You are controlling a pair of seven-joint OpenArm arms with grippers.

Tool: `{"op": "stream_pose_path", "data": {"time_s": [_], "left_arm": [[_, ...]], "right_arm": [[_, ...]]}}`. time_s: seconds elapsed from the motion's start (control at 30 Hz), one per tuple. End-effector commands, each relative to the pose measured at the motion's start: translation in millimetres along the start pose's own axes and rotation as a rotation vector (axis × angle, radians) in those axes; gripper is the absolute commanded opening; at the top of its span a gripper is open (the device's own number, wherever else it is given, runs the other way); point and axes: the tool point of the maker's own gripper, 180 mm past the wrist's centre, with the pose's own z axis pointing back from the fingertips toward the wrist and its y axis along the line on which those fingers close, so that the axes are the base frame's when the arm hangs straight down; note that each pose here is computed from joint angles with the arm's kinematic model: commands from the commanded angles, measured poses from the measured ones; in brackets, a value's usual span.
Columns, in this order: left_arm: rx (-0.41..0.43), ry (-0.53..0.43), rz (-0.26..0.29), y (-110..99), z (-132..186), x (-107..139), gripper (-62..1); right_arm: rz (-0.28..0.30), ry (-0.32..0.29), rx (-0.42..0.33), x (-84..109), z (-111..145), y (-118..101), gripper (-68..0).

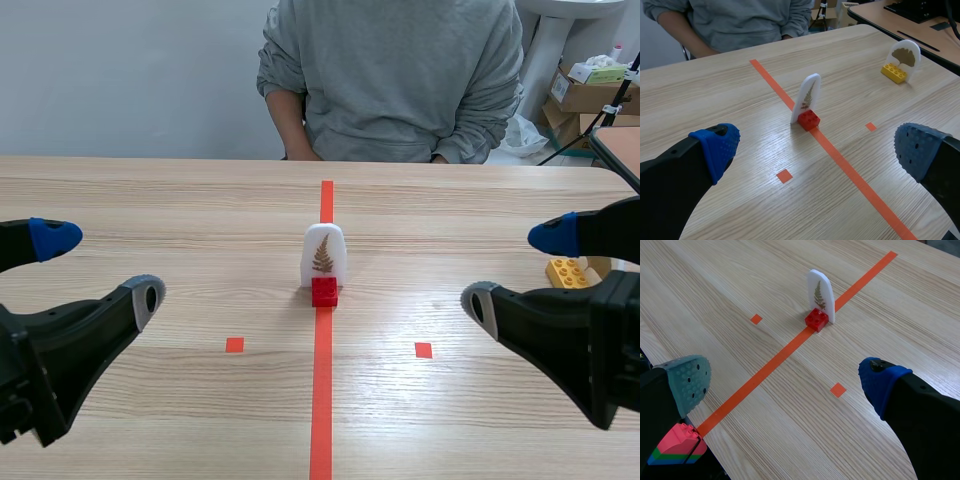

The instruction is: Do the leaf sorting experiment

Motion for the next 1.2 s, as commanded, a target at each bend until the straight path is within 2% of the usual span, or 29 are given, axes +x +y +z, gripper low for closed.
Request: {"op": "stream_pose_path", "data": {"time_s": [0.0, 0.13, 0.23, 0.3, 0.5, 0.63, 0.8, 1.17], "left_arm": [[-0.001, -0.032, 0.011, -3, 0, 7, 1.4], [-0.002, -0.033, 0.008, -2, 0, 7, 1.4], [-0.007, 0.006, -0.022, 1, -4, 4, 1.4], [-0.013, 0.029, -0.063, 5, -8, 4, 1.4], [-0.005, 0.088, -0.241, 25, -19, 4, 1.4], [-0.014, 0.130, -0.291, 38, -28, -6, 1.4], [-0.058, 0.174, -0.300, 48, -47, -22, 1.4], [-0.134, 0.230, -0.268, 55, -96, -56, 1.4]], "right_arm": [[0.004, -0.035, 0.006, 7.8, 0, -1, -6.7], [0.004, -0.035, 0.006, 7.8, 0, -1, -6.7], [0.004, -0.035, 0.006, 7.8, 0, -1, -6.7], [0.004, -0.034, 0.006, 7.8, 0, -1, -6.7], [0.004, -0.034, 0.006, 7.6, 0, -1, -6.7], [0.004, -0.034, 0.006, 7.7, 0, -1, -6.7], [0.005, -0.033, 0.005, 7.6, 0, -1, -6.7], [0.013, -0.024, 0.000, 5.9, 0, -2, -6.7]]}}
